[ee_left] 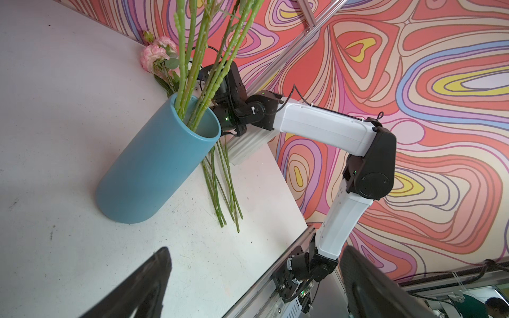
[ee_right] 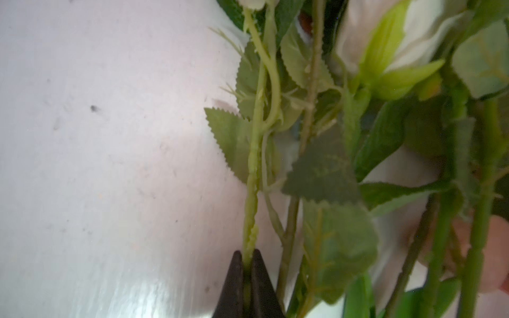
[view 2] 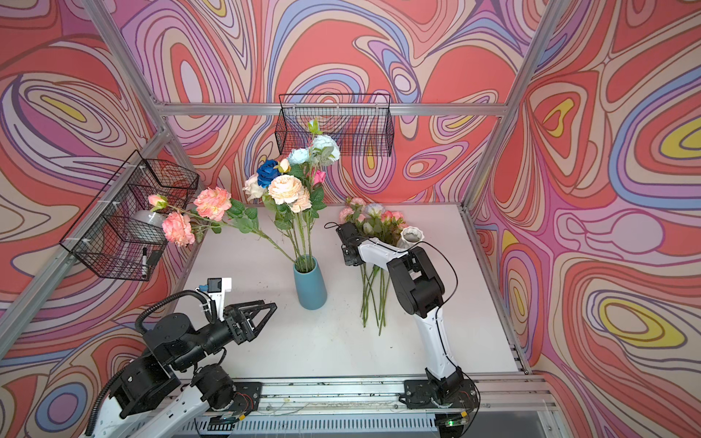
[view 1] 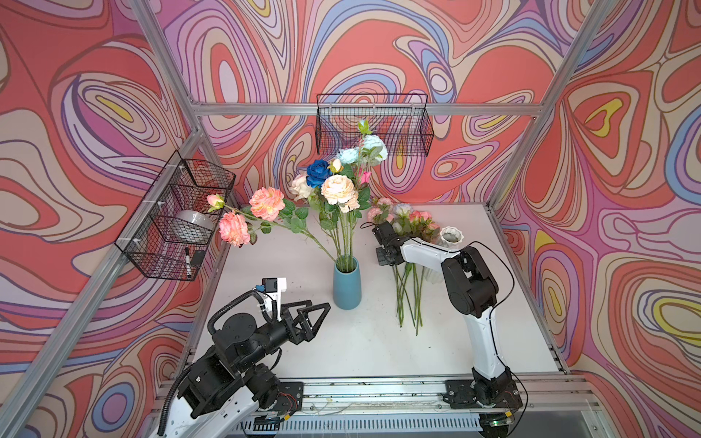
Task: Arrange flowers in a vase
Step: Pick up the flower from the top-center of the table.
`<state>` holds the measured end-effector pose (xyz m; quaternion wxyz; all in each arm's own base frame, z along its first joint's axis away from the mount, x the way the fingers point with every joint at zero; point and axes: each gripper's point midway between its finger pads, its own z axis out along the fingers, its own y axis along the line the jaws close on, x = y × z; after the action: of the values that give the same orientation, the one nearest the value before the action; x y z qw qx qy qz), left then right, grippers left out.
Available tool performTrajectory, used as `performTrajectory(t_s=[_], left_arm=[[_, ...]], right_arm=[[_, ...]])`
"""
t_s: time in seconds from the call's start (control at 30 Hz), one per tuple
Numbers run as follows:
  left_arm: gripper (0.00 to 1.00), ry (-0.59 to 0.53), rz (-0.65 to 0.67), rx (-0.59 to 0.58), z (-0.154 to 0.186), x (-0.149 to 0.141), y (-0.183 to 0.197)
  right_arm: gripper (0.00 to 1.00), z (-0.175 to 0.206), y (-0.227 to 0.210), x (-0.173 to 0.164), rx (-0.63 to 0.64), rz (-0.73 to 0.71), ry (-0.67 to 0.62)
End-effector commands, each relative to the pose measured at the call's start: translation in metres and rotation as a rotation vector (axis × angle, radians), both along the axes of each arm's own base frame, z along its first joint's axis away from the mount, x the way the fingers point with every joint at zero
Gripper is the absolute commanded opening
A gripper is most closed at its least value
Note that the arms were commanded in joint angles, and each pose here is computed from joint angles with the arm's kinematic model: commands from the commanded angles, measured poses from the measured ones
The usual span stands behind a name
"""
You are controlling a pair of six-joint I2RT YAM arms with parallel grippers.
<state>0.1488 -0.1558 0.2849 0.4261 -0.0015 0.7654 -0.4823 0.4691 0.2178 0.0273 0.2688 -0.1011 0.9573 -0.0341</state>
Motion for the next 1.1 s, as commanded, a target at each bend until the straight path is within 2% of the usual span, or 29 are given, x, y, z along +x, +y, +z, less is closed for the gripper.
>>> performTrajectory(t_s=[0.0, 0.23, 0.47, 0.67, 0.77, 0.93, 1.07], left_arm=[[0.98, -0.006, 0.007, 0.002, 0.001, -0.002, 0.003], [0.98, -0.014, 0.010, 0.000, 0.004, -0.002, 0.004], [0.97, -0.038, 0.029, 0.003, 0.012, -0.002, 0.009], [0.98, -0.054, 0.070, 0.013, 0.018, -0.002, 0.018], [0.98, -0.059, 0.084, 0.023, 0.020, -0.001, 0.021], [0.98, -0.056, 0.094, 0.035, 0.021, 0.000, 0.023], [0.98, -0.054, 0.105, 0.038, 0.020, 0.000, 0.025]], right_arm=[[0.00, 0.054, 0.016, 0.001, 0.149, 0.054, -0.111], [0.00, 0.143, 0.029, -0.028, 0.399, 0.146, -0.294], [0.00, 0.214, 0.019, -0.069, 0.573, 0.168, -0.427], [0.00, 0.262, -0.013, -0.110, 0.634, 0.119, -0.536], [0.00, 0.300, -0.028, -0.133, 0.665, 0.129, -0.627], [0.00, 0.375, -0.037, -0.167, 0.744, 0.219, -0.792], [0.00, 0.437, -0.023, -0.190, 0.816, 0.317, -0.941]])
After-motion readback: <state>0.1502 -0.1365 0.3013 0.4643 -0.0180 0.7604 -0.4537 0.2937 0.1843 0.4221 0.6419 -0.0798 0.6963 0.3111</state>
